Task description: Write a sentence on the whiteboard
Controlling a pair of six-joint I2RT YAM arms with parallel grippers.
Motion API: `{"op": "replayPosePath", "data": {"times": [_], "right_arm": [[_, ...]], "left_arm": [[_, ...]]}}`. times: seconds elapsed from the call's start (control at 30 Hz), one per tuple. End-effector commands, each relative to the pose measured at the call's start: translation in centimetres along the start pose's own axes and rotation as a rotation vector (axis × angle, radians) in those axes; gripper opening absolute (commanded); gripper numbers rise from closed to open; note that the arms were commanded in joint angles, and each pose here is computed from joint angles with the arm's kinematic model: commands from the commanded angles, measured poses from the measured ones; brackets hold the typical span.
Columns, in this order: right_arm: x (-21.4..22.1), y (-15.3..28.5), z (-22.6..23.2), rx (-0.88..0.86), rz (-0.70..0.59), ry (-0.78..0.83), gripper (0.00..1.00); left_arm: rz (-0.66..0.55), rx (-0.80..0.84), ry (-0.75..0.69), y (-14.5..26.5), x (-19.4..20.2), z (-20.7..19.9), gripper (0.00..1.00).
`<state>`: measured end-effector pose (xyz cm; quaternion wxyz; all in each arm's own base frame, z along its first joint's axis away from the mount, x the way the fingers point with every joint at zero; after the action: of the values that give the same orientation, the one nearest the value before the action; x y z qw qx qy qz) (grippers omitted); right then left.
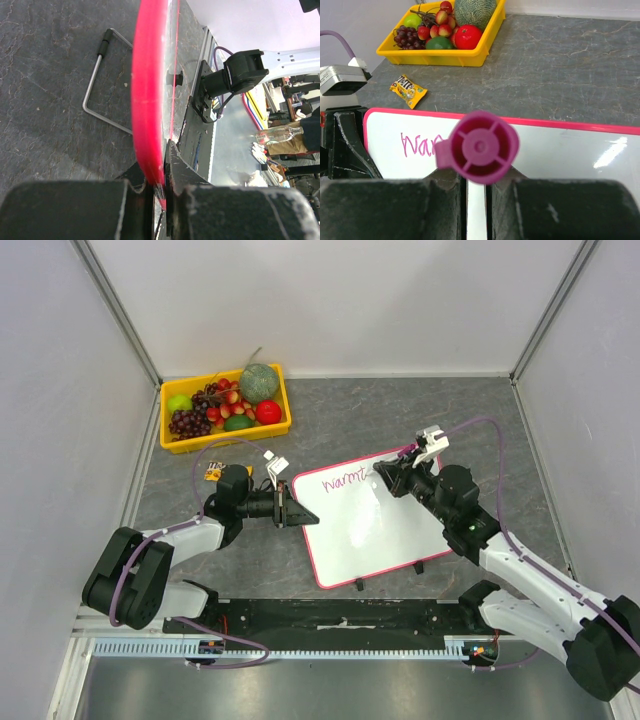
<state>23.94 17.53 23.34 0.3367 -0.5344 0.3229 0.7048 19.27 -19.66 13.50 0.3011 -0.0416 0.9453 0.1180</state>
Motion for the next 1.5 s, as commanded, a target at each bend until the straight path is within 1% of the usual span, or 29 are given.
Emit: {"op": "replayPosePath", "data": {"times": [0.0, 0.1, 0.4, 0.8, 1.2, 1.47], "right_arm": [[-2.4, -0.3, -0.3, 0.045, -0.057, 0.022, 0.00], [-3.3, -0.3, -0.1, 0.041, -0.088, 0.019, 0.00], [-4.7, -1.1, -0.5, 0.086, -0.121, 0.024, 0.00], [-4.2, -1.3, -0.5, 0.082, -0.124, 0.022, 0.00], [-1.1, -0.8, -0.9, 0.080, -0.033, 0.023, 0.00], [0.1, -0.1, -1.0, 0.065, 0.004, 0.025, 0.00]], "left_arm": [[0.019, -0.063, -0.150, -0.1, 1.3, 1.8, 0.02], [0.018, -0.063, -0.150, -0.1, 1.3, 1.8, 0.02], [0.016, -0.064, -0.151, 0.0, 1.2, 1.8, 0.02], [0.017, -0.061, -0.151, 0.0, 1.3, 1.8, 0.02], [0.018, -0.062, -0.150, -0.1, 1.3, 1.8, 0.02], [0.019, -0.062, -0.151, -0.1, 1.4, 1.8, 0.02]]}}
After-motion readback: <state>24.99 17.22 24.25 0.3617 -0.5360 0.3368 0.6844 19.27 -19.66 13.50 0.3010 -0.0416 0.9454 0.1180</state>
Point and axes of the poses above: each gripper's point midway between its finger pads, its own y axis back along the fingers, its own z axis along the line the jaws close on, x = y × z, the point moved 6 cm from there along y, back along the fingers, and after that the axes turned 5 degrees about y, right-handed, at the moved point
